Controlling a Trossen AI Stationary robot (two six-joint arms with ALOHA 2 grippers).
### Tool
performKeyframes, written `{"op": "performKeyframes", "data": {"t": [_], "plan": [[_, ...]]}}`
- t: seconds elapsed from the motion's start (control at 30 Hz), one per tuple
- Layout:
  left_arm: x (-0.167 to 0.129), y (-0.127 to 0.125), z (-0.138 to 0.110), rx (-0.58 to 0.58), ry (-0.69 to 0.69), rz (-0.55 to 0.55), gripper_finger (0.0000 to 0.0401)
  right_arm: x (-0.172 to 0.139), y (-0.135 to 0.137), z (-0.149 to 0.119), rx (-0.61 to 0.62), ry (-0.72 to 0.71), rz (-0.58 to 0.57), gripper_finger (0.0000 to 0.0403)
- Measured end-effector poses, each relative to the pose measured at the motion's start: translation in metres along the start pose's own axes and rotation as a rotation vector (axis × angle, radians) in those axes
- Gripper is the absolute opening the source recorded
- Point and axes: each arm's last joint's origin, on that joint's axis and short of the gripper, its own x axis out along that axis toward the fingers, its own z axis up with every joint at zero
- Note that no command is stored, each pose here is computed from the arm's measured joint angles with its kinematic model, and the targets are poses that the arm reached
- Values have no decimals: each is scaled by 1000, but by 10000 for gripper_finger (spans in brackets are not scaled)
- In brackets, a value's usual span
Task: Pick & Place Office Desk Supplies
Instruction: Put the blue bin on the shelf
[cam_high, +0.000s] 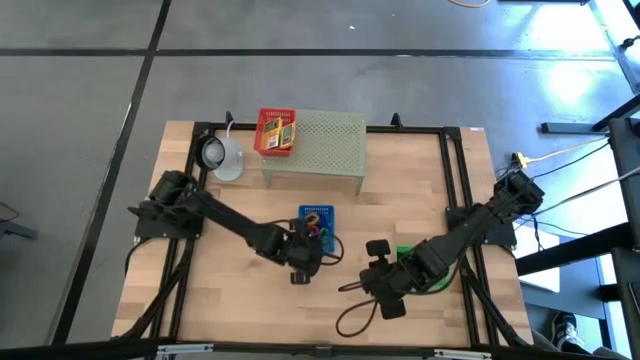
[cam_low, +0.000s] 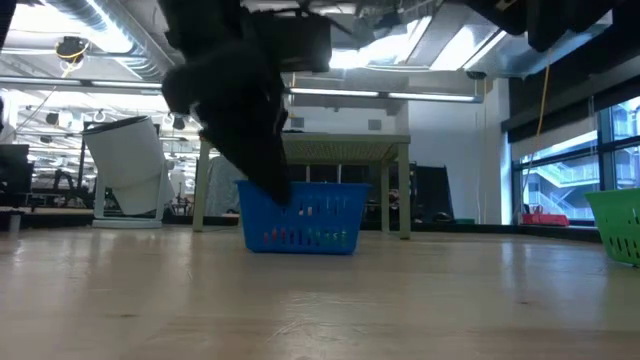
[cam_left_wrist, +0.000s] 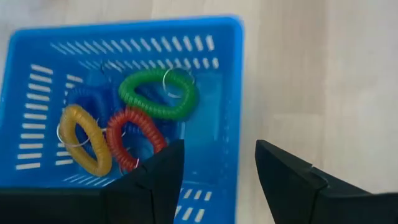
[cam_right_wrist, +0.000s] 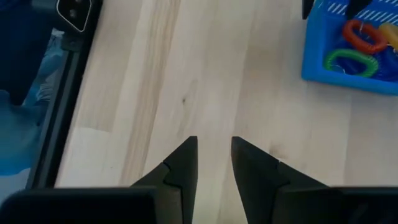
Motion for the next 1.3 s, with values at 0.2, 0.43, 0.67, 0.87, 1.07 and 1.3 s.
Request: {"op": "performKeyframes", "data": {"t": [0.2,0.43,0.67,0.87,1.07,1.3], "plan": [[7,2,-1,3,30,-25,182,-1,3,-1,-13,-20,-40,98],[16,-2,-4,36,52,-40,121,-1,3,-1,-13,-20,-42,98],[16,-3,-4,83,60,-65,15,-1,4,-1,-10,-20,-41,98],[13,-4,-2,90,73,-103,2,-1,4,-2,23,-20,-40,98],[-12,-17,13,197,82,-132,2,-4,15,-11,37,20,-41,98],[-54,-25,44,341,1,-61,2,-9,34,-22,29,7,-52,98]]}}
